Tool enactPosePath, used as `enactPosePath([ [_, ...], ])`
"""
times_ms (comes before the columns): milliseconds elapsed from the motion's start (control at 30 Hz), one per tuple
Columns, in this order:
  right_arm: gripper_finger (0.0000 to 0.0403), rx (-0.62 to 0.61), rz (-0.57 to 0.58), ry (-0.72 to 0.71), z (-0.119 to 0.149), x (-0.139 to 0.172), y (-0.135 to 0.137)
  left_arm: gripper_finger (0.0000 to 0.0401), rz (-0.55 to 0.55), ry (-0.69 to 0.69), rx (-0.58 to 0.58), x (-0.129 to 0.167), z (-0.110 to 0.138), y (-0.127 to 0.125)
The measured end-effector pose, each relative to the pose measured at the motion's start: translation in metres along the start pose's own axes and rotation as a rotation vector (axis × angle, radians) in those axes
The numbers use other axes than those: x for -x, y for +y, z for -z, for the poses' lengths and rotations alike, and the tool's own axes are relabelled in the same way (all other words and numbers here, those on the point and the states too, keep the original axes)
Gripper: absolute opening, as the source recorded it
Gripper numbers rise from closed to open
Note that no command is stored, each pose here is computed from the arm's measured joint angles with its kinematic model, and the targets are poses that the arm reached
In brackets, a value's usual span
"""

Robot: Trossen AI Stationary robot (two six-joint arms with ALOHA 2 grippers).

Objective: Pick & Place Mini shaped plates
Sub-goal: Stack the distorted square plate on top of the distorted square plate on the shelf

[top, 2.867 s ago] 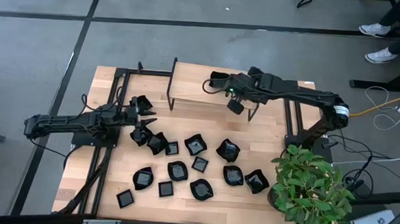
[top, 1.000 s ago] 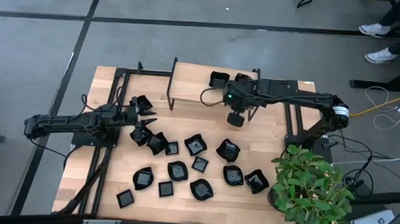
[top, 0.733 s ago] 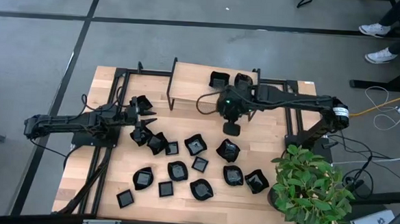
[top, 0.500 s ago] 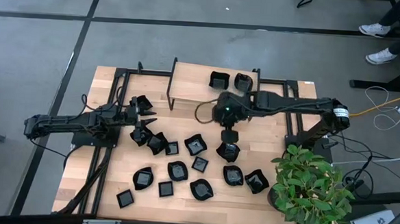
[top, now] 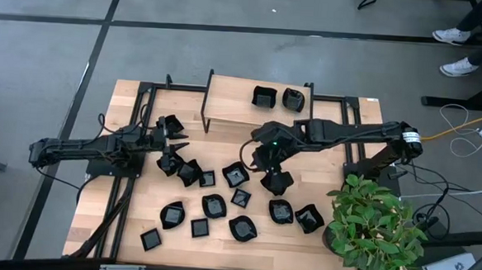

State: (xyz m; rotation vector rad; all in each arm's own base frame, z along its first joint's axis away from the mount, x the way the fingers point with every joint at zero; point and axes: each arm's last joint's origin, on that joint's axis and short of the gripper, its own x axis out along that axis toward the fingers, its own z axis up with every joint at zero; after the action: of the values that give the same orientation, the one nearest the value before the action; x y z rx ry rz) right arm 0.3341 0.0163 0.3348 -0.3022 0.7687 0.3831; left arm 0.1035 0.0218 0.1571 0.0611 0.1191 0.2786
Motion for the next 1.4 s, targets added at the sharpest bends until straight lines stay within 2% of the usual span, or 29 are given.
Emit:
enactPosePath([
  [267, 0.0156, -0.013, -0.037, 0.044, 0.004, -0.024, -0.003, 0.0104, 0.0, -0.001, 0.0, 0.0, 0.0, 0.0],
  [400, 0.0167, -0.022, -0.135, 0.056, 0.008, -0.044, -0.002, 0.0104, 0.0, 0.0, 0.0, 0.0, 0.0, 0.0],
  [500, 0.0167, -0.007, -0.207, 0.037, 0.006, -0.056, 0.005, 0.0104, 0.0, 0.0, 0.0, 0.0, 0.0, 0.0],
  [800, 0.0154, 0.117, -0.284, 0.045, -0.003, -0.086, 0.042, 0.0104, 0.0, 0.0, 0.0, 0.0, 0.0, 0.0],
  [1000, 0.0151, 0.161, -0.248, 0.075, -0.005, -0.094, 0.056, 0.0104, 0.0, 0.0, 0.0, 0.0, 0.0, 0.0],
  [1400, 0.0151, 0.16, -0.256, 0.103, -0.001, -0.108, 0.059, 0.0104, 0.0, 0.0, 0.0, 0.0, 0.0, 0.0],
])
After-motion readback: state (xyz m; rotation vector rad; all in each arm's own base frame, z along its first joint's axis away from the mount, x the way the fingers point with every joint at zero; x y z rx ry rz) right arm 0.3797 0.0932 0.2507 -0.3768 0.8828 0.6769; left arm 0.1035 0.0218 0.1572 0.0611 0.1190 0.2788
